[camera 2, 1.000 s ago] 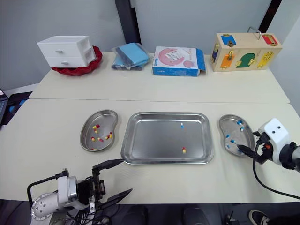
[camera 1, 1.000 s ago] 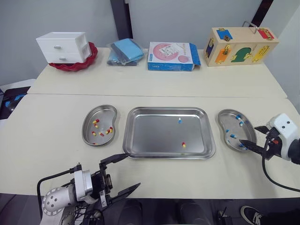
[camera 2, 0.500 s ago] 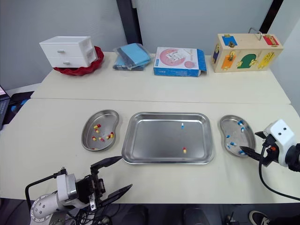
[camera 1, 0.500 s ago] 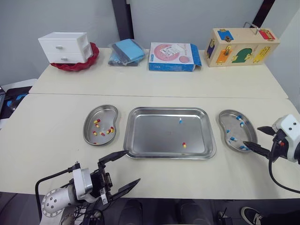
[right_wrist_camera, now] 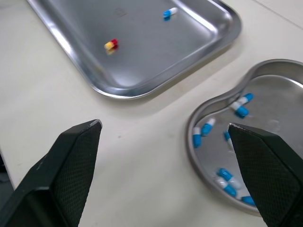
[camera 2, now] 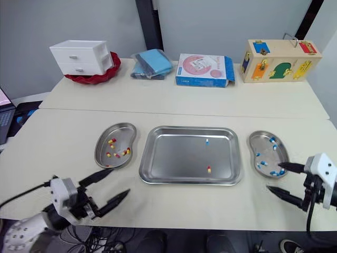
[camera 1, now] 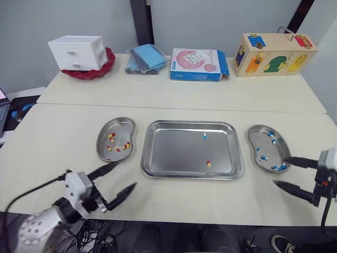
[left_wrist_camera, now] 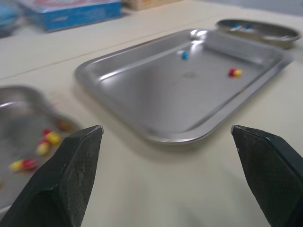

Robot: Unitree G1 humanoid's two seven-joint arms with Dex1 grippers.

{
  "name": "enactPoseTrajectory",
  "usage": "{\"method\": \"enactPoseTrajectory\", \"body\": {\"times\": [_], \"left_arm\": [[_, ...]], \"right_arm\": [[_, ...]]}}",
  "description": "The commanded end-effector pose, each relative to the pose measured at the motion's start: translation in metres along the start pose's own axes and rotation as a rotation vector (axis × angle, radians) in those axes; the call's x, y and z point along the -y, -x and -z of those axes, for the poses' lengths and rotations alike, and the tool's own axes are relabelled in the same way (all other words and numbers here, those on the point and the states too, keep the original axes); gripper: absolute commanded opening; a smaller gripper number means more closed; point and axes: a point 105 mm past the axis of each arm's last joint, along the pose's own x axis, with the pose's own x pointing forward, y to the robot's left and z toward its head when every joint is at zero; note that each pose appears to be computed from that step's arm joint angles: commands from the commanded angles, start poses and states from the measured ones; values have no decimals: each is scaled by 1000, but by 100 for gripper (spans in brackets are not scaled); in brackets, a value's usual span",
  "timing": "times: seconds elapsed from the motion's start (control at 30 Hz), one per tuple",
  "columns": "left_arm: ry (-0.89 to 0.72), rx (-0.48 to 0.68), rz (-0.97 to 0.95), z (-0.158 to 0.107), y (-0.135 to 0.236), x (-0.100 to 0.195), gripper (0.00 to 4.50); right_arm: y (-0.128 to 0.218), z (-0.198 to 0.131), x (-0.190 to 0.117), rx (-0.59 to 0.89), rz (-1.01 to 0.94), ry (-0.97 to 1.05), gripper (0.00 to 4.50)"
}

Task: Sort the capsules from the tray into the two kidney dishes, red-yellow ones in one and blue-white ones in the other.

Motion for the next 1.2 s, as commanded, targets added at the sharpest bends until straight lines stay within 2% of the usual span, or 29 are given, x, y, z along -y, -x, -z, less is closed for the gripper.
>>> {"method": "enactPoseTrajectory", "body": {"times": [0.03,0.2,0.37,0.57,0.73,0.9,1.07,1.2], "left_arm": [[3,-160,-92,-3,35,-36,450],[-6,-287,-168,1,63,-72,450],[-20,-414,-132,13,75,-84,450],[-40,-417,-62,8,63,-84,450],[-74,-390,99,-10,26,-65,450],[-190,-380,336,-32,-36,-37,450],[-232,-325,567,-56,-84,1,450],[-301,-294,705,-63,-124,31,450]], "right_arm": [[5,7,-15,-14,-56,63,448],[-2,15,-22,-11,-68,33,448],[-6,24,-23,-9,-66,17,448],[-6,24,-23,16,-47,18,448],[-13,21,-35,56,-60,13,448],[-28,12,-46,158,-39,22,448],[-41,4,-60,238,-26,38,448],[-52,-4,-67,300,-12,42,448]]}}
